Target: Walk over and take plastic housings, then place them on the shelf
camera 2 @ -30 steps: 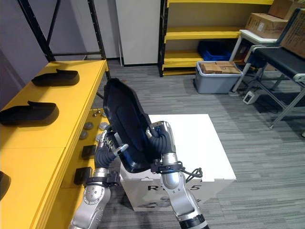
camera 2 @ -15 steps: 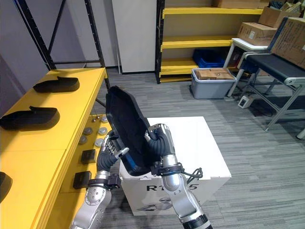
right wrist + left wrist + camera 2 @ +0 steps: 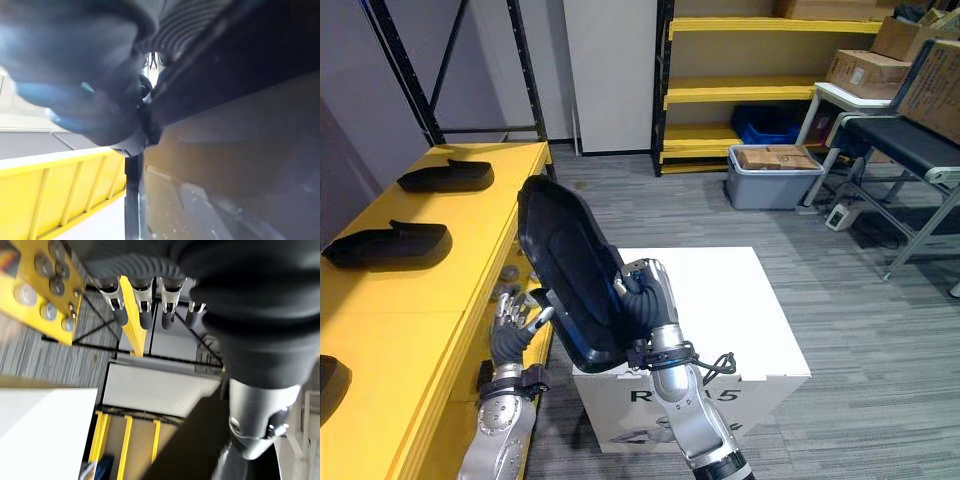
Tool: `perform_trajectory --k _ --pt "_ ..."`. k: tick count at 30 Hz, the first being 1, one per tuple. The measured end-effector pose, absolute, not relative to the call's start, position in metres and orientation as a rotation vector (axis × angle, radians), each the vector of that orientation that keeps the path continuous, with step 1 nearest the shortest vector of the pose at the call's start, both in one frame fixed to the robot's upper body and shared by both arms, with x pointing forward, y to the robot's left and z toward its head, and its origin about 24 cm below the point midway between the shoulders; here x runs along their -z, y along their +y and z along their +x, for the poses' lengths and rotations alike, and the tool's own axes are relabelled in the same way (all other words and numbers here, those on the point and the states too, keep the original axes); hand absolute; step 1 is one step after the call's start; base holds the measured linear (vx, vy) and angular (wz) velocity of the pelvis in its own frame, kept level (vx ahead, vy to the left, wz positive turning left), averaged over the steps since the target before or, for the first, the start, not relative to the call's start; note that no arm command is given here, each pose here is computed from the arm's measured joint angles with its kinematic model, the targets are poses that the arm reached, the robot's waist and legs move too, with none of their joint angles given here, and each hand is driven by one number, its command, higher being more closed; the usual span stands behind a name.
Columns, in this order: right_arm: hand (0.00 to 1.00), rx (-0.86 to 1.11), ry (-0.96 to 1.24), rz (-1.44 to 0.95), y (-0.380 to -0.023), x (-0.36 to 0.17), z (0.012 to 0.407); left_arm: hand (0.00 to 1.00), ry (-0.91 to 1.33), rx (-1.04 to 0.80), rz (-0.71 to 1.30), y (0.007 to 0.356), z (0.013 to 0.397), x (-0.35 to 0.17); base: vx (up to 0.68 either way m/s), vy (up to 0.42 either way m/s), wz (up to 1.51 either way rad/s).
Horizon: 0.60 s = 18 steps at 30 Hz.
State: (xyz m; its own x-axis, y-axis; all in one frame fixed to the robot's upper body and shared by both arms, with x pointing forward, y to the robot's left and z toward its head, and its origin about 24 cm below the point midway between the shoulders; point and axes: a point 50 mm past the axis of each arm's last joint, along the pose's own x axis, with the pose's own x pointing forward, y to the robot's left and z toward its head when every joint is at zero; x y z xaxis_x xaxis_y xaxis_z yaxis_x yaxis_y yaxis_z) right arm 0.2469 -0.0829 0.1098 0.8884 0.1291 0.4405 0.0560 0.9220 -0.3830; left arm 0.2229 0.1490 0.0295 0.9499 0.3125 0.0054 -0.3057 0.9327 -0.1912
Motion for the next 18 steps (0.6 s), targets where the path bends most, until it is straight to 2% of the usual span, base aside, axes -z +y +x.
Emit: perform_trajectory --k 5,18 --pt "1.00 -0.015 -0.475 -0.389 -0.086 -0.111 0.248 0.00 -0.014 -0.342 -0.196 0.154 0.218 -0.024 -0.01 0.009 0.02" --pt "1.00 -0.044 -0.478 -0.342 -0.084 -0.112 0.248 0.00 0.027 -0.194 -0.202 0.136 0.217 -0.016 0.00 0.005 -0.01"
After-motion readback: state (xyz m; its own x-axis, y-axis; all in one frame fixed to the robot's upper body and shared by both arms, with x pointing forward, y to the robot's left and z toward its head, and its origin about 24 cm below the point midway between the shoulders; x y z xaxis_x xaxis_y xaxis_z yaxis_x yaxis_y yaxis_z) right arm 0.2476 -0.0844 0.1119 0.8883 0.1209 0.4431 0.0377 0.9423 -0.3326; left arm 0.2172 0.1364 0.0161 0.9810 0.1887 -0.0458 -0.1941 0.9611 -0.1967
